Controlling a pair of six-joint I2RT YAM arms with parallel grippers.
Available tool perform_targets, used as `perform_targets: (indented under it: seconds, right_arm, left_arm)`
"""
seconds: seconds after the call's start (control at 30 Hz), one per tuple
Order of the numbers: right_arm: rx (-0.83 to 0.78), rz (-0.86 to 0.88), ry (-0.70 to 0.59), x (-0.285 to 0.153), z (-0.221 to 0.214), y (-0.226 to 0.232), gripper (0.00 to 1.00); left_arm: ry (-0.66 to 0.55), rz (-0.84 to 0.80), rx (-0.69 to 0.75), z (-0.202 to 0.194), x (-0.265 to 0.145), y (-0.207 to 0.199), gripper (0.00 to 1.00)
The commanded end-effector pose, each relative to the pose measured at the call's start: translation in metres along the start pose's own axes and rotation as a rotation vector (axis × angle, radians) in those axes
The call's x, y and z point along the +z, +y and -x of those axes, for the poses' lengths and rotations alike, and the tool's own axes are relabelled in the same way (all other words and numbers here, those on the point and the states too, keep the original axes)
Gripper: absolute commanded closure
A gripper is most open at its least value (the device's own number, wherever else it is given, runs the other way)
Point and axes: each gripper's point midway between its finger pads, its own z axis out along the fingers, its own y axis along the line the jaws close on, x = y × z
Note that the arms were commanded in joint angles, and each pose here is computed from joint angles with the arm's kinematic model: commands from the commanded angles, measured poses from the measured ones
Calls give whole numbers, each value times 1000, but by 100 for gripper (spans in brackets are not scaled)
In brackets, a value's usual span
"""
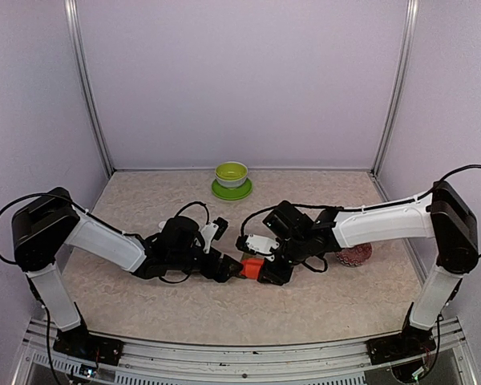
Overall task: Sort the pills into containers
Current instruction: Pour the pill into the compartment of the pill container.
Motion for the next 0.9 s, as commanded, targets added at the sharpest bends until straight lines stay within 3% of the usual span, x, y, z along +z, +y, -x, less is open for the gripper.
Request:
perform_targets:
  seconds: [0.0,0.87]
  right_arm:
    - [-26,14,-59,-6,28,4,98]
    - [-33,44,20,-9,37,11,97]
  left_arm:
    - [8,26,6,1,4,6,3]
    - [10,28,6,2,3,6,3]
